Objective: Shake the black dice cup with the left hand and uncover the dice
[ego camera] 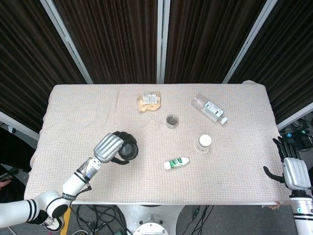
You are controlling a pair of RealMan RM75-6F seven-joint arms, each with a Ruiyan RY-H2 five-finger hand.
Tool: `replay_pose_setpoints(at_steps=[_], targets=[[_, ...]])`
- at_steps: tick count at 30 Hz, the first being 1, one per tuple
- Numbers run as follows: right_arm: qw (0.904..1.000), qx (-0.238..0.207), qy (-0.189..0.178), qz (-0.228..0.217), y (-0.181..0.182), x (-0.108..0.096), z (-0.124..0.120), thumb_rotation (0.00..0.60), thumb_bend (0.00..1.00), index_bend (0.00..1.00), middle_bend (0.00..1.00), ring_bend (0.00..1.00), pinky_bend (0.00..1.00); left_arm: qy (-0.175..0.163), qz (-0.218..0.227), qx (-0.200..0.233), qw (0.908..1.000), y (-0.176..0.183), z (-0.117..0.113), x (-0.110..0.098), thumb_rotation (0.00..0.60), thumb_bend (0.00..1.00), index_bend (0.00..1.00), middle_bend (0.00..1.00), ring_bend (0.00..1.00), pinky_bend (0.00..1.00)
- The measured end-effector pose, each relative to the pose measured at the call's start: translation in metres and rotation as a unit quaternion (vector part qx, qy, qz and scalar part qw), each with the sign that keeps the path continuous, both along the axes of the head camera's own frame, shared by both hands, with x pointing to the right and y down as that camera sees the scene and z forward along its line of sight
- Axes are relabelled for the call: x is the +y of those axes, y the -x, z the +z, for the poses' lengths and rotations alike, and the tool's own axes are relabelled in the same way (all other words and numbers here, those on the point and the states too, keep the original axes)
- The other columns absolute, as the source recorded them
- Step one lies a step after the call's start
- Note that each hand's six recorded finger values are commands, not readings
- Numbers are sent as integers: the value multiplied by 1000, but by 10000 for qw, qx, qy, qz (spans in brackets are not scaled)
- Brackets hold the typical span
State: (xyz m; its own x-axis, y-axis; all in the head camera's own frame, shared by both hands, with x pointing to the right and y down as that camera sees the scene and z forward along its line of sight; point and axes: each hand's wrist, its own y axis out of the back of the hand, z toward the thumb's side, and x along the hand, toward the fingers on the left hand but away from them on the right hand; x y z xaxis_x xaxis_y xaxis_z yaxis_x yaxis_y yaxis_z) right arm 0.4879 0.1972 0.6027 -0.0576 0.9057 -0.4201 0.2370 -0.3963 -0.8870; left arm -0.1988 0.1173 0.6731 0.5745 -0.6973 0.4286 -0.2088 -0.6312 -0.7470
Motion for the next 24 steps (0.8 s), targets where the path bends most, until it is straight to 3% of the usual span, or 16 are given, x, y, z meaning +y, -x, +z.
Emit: replay_pose_setpoints(at_steps=[4,12,20,24], targets=[[9999,4,-54,-85,4,0,-1,600,168,0,0,0,0,261,-511,-245,9981,27,25,-2,600,180,345,415,298,360],[9997,13,-213,-83,6,-3,-12,600,168,0,0,0,0,843,-1017,-363,9906,55,61,2,600,180,345,415,298,361],[9997,33,-206,-137,9,-5,-12,600,168,0,0,0,0,714,-1149,-555,9893,68,81,10,600,179,344,413,298,362],[9997,54,-177,-134,9,-4,-12,600,168,0,0,0,0,718,-1244,-595,9878,74,93,16,600,173,319,353,287,353]])
